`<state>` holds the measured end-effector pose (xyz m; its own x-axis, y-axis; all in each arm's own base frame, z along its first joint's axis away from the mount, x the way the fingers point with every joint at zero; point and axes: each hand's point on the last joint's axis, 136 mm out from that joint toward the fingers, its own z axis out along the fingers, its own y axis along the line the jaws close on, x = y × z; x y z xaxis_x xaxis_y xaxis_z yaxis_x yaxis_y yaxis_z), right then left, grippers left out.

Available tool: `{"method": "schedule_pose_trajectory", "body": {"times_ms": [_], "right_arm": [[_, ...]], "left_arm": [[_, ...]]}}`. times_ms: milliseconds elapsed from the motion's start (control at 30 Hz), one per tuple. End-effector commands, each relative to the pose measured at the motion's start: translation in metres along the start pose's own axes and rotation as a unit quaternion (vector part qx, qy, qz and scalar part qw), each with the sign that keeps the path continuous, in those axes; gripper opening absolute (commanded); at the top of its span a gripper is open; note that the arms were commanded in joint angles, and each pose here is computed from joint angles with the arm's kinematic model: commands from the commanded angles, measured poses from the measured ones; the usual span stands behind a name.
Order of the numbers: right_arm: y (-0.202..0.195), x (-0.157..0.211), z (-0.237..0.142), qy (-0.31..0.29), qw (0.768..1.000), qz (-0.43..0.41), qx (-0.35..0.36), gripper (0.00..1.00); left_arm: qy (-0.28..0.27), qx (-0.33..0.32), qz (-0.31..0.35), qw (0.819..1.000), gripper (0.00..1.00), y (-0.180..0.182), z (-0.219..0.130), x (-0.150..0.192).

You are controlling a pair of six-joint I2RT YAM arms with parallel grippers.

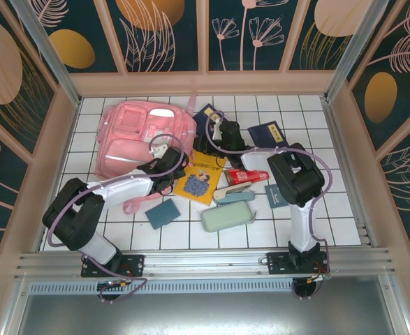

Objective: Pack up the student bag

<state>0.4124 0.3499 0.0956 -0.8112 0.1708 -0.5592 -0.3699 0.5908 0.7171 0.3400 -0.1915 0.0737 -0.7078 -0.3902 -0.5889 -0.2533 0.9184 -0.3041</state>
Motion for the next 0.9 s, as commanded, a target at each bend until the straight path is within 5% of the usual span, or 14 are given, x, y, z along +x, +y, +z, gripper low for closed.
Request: {"method": "schedule_pose_trajectory", "body": {"times_ms": [0, 333, 867], "right_arm": [[0.014, 0.016, -0.016, 0.020, 0.996, -0.081, -0.040, 0.39], [0.023, 0.061, -0.001, 0.098, 0.978, -0.154, -0.104, 0.41], [-0.005, 0.080, 0.025, 0.135, 0.973, -0.179, -0.051, 0.44]], "left_arm": [[0.006, 0.013, 0.017, 1.000, 0.07, -0.004, 0.004, 0.000], [0.021, 0.008, 0.031, 0.999, 0.07, 0.001, 0.012, 0.008], [0.031, 0.016, 0.024, 0.999, 0.07, -0.002, 0.019, 0.014]]}}
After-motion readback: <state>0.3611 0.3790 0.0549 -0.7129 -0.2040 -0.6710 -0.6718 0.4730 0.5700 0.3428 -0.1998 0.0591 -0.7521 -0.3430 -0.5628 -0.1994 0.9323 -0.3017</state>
